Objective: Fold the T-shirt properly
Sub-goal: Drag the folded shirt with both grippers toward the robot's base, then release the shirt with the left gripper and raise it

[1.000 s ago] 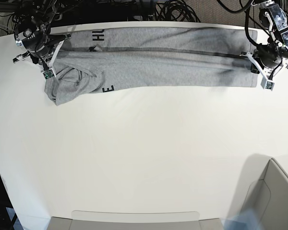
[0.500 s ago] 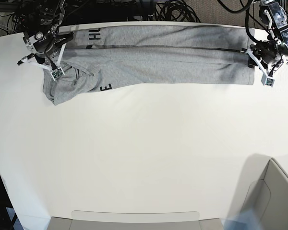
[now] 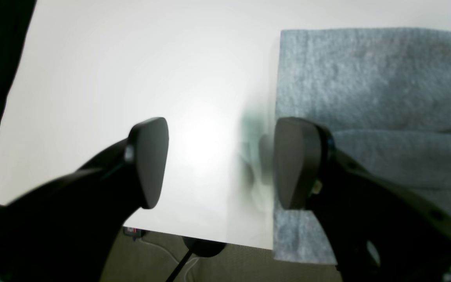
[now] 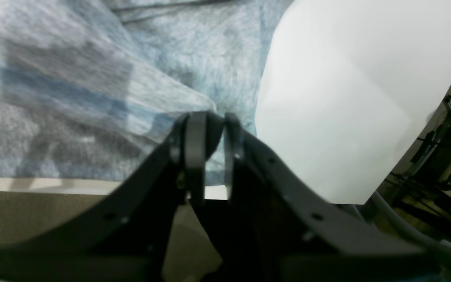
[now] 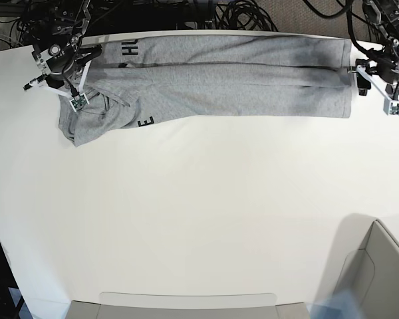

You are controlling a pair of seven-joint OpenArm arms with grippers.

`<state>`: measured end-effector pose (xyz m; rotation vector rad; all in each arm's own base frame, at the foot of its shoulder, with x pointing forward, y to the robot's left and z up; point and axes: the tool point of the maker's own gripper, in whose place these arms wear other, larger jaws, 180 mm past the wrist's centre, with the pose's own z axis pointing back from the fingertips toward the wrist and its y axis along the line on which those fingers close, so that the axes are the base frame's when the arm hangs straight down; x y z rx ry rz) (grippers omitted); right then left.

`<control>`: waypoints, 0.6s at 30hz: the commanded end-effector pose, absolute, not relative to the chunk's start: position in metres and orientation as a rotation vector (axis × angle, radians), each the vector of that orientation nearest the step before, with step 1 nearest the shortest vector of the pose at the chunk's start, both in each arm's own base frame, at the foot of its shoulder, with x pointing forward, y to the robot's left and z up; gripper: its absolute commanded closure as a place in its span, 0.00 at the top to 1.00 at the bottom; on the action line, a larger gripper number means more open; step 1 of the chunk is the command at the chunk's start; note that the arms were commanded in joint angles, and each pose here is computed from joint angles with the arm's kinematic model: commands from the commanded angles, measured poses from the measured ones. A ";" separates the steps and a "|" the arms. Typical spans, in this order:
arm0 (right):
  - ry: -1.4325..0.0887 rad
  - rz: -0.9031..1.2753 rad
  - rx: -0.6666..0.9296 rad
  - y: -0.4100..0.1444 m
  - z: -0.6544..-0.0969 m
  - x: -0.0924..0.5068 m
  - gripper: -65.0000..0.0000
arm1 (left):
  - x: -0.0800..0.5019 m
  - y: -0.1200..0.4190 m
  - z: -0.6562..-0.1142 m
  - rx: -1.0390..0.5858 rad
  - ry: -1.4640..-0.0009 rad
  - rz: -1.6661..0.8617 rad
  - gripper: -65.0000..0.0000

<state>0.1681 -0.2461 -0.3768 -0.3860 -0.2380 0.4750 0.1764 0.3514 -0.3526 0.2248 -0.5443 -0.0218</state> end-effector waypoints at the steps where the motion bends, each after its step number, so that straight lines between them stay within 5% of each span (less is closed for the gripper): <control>1: -0.240 0.484 -0.413 -0.251 -0.371 0.170 0.16 | 0.179 0.358 -0.346 0.243 -0.550 -0.021 0.65; 18: -0.230 0.479 -0.390 -0.246 -0.378 0.169 0.16 | 0.144 0.384 -0.402 0.133 -0.321 0.204 0.65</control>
